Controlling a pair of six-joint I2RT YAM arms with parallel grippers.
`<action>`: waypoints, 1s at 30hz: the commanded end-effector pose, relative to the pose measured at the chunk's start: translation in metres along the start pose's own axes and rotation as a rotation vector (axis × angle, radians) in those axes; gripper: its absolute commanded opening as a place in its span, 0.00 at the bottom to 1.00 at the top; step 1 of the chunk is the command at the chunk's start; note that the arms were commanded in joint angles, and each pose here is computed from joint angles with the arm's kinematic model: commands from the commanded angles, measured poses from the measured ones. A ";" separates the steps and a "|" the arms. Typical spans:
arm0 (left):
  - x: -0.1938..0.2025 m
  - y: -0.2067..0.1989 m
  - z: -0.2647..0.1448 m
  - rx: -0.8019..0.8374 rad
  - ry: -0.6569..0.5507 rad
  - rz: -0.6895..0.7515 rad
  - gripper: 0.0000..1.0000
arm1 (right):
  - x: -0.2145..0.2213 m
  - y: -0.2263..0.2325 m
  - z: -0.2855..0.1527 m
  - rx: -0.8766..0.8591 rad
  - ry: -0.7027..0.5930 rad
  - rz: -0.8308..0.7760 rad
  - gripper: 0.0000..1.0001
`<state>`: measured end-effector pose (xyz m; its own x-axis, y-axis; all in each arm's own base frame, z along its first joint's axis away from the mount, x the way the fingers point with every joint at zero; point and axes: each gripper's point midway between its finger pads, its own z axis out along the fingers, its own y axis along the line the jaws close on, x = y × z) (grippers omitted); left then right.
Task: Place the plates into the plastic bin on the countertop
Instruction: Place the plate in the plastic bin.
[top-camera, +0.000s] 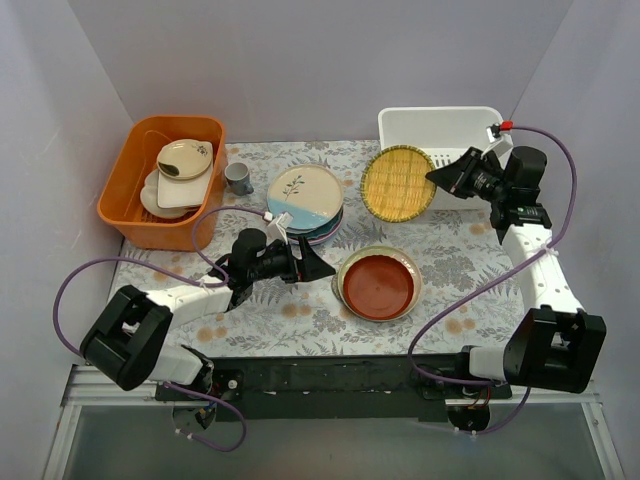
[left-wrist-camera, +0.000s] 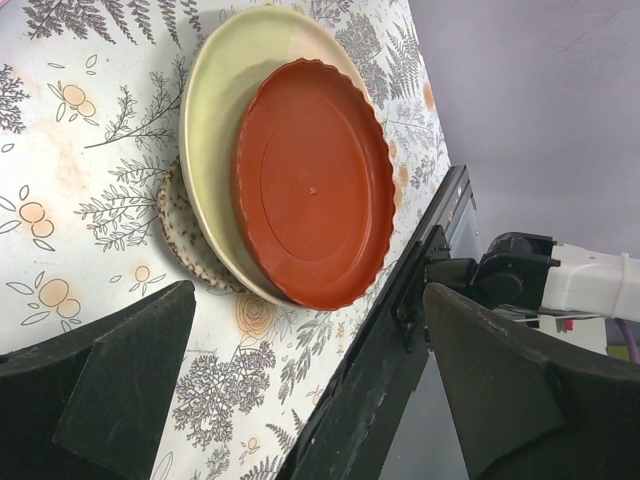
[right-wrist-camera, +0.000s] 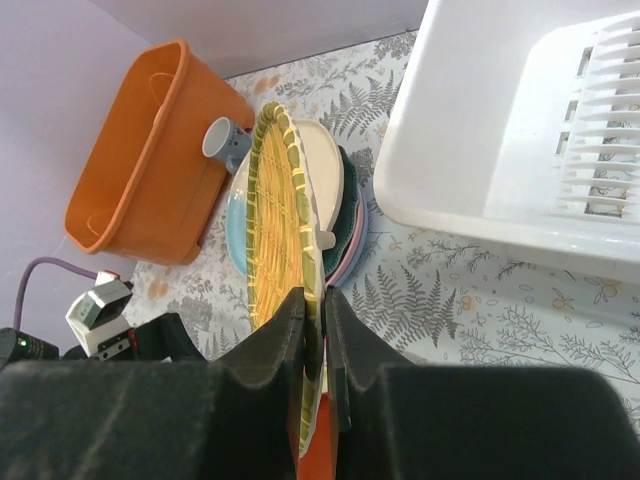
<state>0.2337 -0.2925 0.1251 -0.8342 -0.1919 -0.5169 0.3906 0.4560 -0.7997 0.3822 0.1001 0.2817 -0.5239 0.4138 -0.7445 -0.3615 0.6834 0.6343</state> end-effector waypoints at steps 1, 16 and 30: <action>-0.004 -0.010 0.002 0.042 -0.008 0.013 0.98 | -0.033 0.016 0.001 -0.087 -0.072 -0.024 0.01; -0.005 -0.009 0.005 0.027 0.019 0.041 0.98 | -0.068 0.009 0.008 -0.084 -0.135 0.020 0.01; -0.002 -0.010 0.005 0.043 0.035 0.053 0.98 | -0.085 -0.011 0.017 -0.034 -0.184 0.063 0.01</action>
<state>0.2330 -0.2961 0.1242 -0.8380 -0.1555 -0.5230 0.4116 0.4492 -0.7930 0.4322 0.0756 0.2979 -0.4946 0.5417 -0.6797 -0.3018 0.6263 0.7188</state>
